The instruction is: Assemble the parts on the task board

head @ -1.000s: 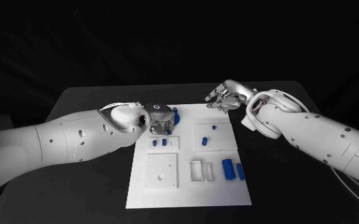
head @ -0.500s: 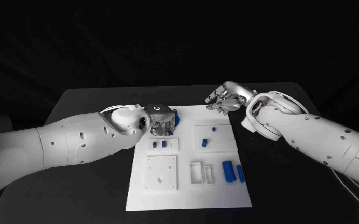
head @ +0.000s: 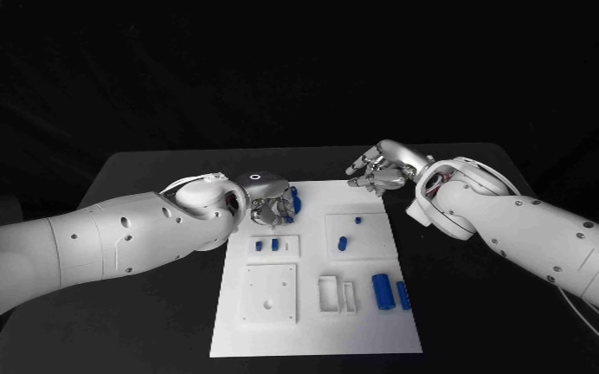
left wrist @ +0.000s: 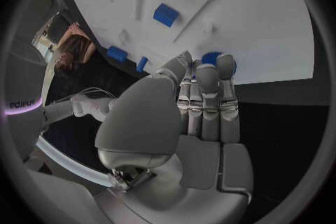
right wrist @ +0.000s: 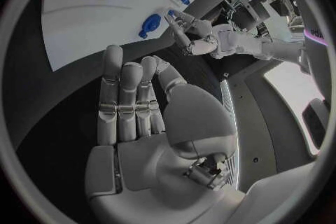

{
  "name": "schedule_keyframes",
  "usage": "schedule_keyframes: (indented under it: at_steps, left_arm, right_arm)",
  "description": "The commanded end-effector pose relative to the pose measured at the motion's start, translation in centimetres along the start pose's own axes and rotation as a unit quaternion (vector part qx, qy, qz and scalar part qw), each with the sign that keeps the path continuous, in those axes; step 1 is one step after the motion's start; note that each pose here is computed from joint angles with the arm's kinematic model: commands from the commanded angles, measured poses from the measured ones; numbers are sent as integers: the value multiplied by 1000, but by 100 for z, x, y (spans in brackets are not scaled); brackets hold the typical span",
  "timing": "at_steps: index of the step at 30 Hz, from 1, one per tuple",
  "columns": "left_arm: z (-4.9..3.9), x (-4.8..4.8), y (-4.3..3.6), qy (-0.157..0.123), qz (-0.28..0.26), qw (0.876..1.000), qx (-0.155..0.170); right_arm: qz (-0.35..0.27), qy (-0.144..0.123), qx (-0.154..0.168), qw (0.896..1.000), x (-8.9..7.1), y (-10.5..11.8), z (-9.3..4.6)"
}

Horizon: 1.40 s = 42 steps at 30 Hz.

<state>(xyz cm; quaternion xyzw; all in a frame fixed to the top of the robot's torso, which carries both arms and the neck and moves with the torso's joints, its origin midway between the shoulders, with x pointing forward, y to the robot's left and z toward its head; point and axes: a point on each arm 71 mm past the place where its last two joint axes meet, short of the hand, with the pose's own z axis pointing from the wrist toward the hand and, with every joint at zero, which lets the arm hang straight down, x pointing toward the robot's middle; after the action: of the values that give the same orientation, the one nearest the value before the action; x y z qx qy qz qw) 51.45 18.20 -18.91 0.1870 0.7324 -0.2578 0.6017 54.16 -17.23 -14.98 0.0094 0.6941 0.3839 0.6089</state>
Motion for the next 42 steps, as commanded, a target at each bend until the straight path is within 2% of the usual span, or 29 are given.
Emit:
schedule_keyframes:
  at_steps: [1,10,17,22,32,42]
  left_arm:
    - [-13,-50,15,-12,-91,996,-6]
    - [-28,-134,82,-18,-170,985,-20]
    - [-37,-138,169,-9,-241,970,-33]
    - [-50,-126,262,4,-309,950,-47]
    - [-84,-114,401,35,-402,913,-57]
    - [-132,-157,432,62,-449,890,-47]
  right_arm:
    - [7,-5,-5,1000,-10,20,-7]
    - [8,-12,-10,1000,-31,25,-31]
    - [-7,-32,-39,999,-38,121,-47]
    - [-30,-45,-72,996,-24,243,-63]
    - [-91,-56,-140,984,81,511,-95]
    - [-135,-40,-177,974,263,700,-58]
